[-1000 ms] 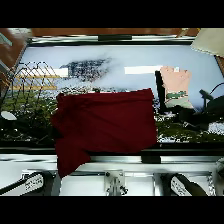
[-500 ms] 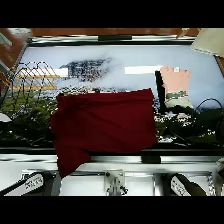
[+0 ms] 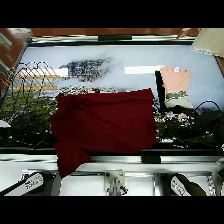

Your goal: Fold the shirts.

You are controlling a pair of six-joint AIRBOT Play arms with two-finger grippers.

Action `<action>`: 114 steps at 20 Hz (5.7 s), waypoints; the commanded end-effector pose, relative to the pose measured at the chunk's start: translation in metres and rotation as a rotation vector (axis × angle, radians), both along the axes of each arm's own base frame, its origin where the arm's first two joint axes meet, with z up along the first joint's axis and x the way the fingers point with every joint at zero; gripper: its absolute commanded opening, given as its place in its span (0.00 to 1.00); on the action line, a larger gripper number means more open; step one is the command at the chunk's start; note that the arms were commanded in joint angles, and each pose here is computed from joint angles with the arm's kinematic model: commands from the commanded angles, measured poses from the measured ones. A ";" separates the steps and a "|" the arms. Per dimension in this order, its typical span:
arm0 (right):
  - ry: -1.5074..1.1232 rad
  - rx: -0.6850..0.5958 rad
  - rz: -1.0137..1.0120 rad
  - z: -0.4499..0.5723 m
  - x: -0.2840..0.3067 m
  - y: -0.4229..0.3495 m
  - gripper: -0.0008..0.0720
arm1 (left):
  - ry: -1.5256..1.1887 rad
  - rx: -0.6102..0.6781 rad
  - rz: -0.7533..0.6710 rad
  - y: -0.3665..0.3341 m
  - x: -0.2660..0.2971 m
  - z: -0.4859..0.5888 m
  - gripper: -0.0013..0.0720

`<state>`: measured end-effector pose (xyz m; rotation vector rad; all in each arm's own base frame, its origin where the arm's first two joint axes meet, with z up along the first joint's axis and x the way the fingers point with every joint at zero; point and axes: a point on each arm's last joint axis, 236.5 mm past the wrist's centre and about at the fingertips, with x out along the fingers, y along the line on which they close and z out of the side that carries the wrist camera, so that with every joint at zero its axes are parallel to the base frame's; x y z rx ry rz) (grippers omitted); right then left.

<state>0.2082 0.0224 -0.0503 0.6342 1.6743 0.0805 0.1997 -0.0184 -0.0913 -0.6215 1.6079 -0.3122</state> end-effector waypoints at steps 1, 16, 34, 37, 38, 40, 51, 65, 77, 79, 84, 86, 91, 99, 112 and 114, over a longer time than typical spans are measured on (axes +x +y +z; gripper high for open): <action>-0.022 -0.015 0.006 -0.002 0.005 0.001 0.96 | -0.033 0.004 0.018 -0.009 0.010 -0.011 0.96; 0.007 -0.037 0.121 -0.062 -0.001 0.086 0.96 | -0.117 -0.006 -0.033 -0.038 0.037 0.007 0.07; -1.874 -0.284 0.058 0.562 0.031 0.057 0.11 | -2.118 0.206 0.183 -0.073 -0.024 0.676 0.06; -1.891 -0.230 0.048 0.585 -0.005 0.060 0.11 | -2.108 0.152 0.155 -0.089 -0.057 0.672 0.06; -1.880 -0.199 0.060 0.584 -0.010 0.065 0.11 | -2.083 0.151 0.121 -0.094 -0.059 0.664 0.06; -1.831 -0.170 0.102 0.572 -0.014 0.073 0.11 | -2.029 0.172 0.049 -0.103 -0.061 0.646 0.06; -0.766 -0.434 0.158 0.300 0.075 0.015 0.11 | -1.031 0.393 -0.050 -0.027 0.064 0.371 0.06; -0.678 -0.154 -0.219 0.043 0.301 0.075 0.11 | -0.647 0.113 0.180 -0.022 0.250 0.151 0.07; -0.307 -0.445 0.144 0.069 0.146 -0.072 0.77 | -0.082 0.150 0.059 0.017 0.084 0.081 0.73; -0.240 -0.393 0.096 0.054 0.117 -0.077 0.77 | -0.013 0.116 0.050 0.005 0.045 0.051 0.78; -0.214 -0.222 0.035 0.040 0.102 -0.041 0.77 | -0.064 0.044 0.084 -0.019 0.035 0.011 0.92; -0.231 -0.193 0.020 0.042 0.107 -0.035 0.77 | -0.102 0.066 0.093 -0.014 0.043 0.008 0.92; -0.214 -0.158 0.067 0.035 0.102 -0.027 0.77 | -0.108 0.129 0.026 -0.002 0.036 0.000 0.92; -0.109 -0.036 0.083 0.000 0.095 -0.006 0.93 | -0.073 0.137 -0.002 0.001 0.030 -0.009 0.92; -0.088 0.016 0.105 -0.027 0.073 0.008 0.93 | -0.038 0.062 -0.066 -0.034 0.025 -0.007 0.07; -0.099 0.011 0.083 -0.034 0.075 0.008 0.93 | -0.034 0.057 -0.070 -0.035 0.024 -0.006 0.07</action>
